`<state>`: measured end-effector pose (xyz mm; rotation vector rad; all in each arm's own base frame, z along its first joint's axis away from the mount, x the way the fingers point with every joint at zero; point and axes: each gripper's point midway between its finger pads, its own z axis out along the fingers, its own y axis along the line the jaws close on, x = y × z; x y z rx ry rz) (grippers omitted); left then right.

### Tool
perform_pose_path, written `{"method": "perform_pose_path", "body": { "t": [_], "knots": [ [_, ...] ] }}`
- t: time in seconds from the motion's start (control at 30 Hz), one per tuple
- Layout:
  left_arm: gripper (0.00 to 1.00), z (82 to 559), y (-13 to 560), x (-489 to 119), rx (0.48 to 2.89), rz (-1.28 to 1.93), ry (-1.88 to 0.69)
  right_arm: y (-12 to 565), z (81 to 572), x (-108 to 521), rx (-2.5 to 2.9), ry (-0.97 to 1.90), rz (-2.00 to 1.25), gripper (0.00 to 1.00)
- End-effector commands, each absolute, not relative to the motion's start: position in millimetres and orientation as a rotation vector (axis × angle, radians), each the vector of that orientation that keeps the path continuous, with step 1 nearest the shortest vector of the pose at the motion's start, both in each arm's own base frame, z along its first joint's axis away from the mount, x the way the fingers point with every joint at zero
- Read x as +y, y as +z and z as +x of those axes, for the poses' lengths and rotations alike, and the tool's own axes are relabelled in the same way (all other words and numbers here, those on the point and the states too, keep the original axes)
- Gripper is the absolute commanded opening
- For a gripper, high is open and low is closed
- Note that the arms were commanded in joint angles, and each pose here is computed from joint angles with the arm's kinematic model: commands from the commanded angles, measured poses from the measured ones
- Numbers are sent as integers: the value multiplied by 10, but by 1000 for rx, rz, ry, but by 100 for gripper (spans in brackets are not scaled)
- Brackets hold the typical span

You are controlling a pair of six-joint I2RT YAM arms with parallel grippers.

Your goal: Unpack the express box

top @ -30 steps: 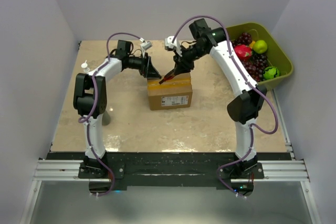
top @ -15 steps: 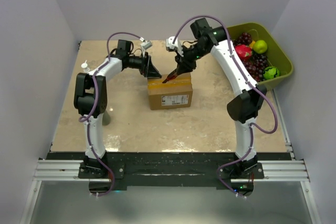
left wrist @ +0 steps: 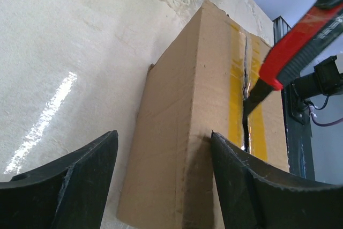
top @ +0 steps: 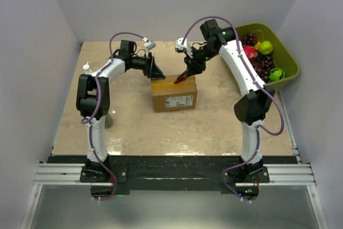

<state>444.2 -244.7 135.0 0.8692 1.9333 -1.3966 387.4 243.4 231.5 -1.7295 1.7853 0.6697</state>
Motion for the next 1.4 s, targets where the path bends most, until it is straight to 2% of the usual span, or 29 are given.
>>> {"method": "perform_pose_path", "body": {
  "t": [0.0, 0.1, 0.2, 0.27, 0.33, 0.57, 0.87, 1.07, 1.2, 1.37],
  "knots": [
    [76, 4475, 1274, -2491, 1926, 906, -1367, 2429, 3858, 2042, 1840, 532, -1741, 0],
    [84, 4514, 1620, -2521, 1810, 964, -1357, 2469, 3873, 2052, 1835, 533, -1727, 0],
    [89, 4546, 2323, -2603, 1595, 1069, -1221, 2499, 3883, 2080, 1835, 548, -1709, 0],
    [94, 4432, 2662, -2615, 1505, 1103, -1113, 2515, 3878, 2089, 1832, 548, -1706, 0],
    [96, 4270, 2759, -2736, 1463, 1184, -1087, 2513, 3878, 2092, 1834, 552, -1704, 0],
    [95, 3743, 2050, -3035, 1476, 1511, -1011, 2515, 3903, 2127, 1846, 573, -1679, 0],
    [90, 3817, 1307, -2797, 1577, 1616, -748, 2524, 3826, 2033, 1863, 530, -1698, 0],
    [83, 3753, 1025, -2665, 1583, 1699, -674, 2562, 3817, 1977, 1887, 518, -1669, 0],
    [82, 3836, 1019, -2596, 1563, 1708, -571, 2609, 3783, 1891, 1907, 502, -1645, 0],
    [81, 3885, 1004, -2617, 1571, 1709, -576, 2626, 3642, 1733, 1932, 452, -1658, 0]
  ]
}}
